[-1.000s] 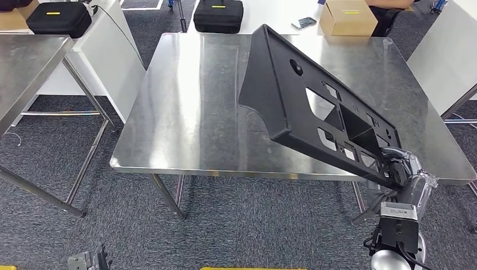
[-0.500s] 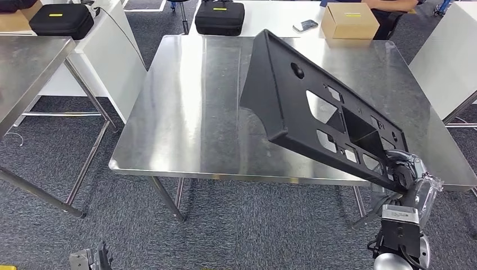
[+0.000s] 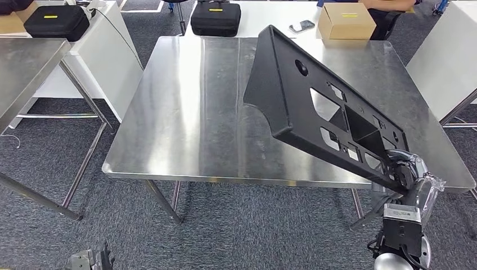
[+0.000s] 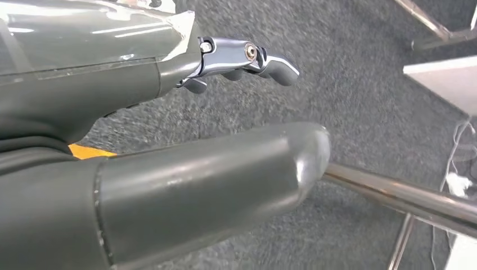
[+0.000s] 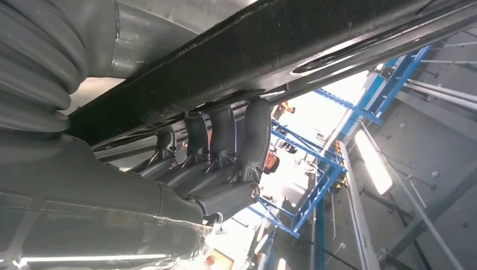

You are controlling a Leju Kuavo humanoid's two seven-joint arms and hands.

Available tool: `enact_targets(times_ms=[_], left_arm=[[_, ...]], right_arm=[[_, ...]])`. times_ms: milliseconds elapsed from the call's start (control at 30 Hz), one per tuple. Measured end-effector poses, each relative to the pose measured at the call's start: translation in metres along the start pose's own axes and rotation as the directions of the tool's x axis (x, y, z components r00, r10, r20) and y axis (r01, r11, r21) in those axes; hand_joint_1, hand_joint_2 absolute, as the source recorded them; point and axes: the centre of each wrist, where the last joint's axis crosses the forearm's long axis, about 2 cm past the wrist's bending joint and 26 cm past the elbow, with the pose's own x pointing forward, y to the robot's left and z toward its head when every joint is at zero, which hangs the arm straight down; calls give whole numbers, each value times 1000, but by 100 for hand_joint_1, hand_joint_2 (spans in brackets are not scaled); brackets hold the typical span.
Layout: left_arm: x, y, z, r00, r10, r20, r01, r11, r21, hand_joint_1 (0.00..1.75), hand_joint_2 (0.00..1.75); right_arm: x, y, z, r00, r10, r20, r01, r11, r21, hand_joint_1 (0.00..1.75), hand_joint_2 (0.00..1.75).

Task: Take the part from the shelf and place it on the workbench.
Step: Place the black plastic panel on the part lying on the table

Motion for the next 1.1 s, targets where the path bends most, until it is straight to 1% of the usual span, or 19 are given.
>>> enact_targets(times_ms=[367,533,633,767,867,1000,1100], left_arm=[[0,-2,1,1000,3,-5,-3,1000,-5,0,0],[1,-2,0,1000,1,-7,-1,1000,-15,0,0],[1,-3,0,1000,0,-6,0,1000,-21,0,0],[3,-5,-3,1000,0,0,0,1000,-27,0,0],[3,-5,-3,1000,0,0,0,1000,-26,0,0],[5,-4,-5,1000,0,5,0,1000,-24,0,0],[5,-5,-6,1000,4,4,-4,1000,-26,0,0]], right_arm=[[0,0,-2,1000,16,-7,-16,1000,8,175,175],[-4,-4,-11,998,48,-39,-47,998,30,175,175],[-18,-11,-26,992,95,-81,-90,994,58,175,175],[-44,-25,-49,972,198,-126,-186,977,100,175,175],[-56,-32,-55,960,238,-148,-223,968,114,175,175],[-64,-36,-61,950,270,-158,-253,960,118,175,175],[-74,-41,-69,926,329,-183,-305,941,148,175,175]])
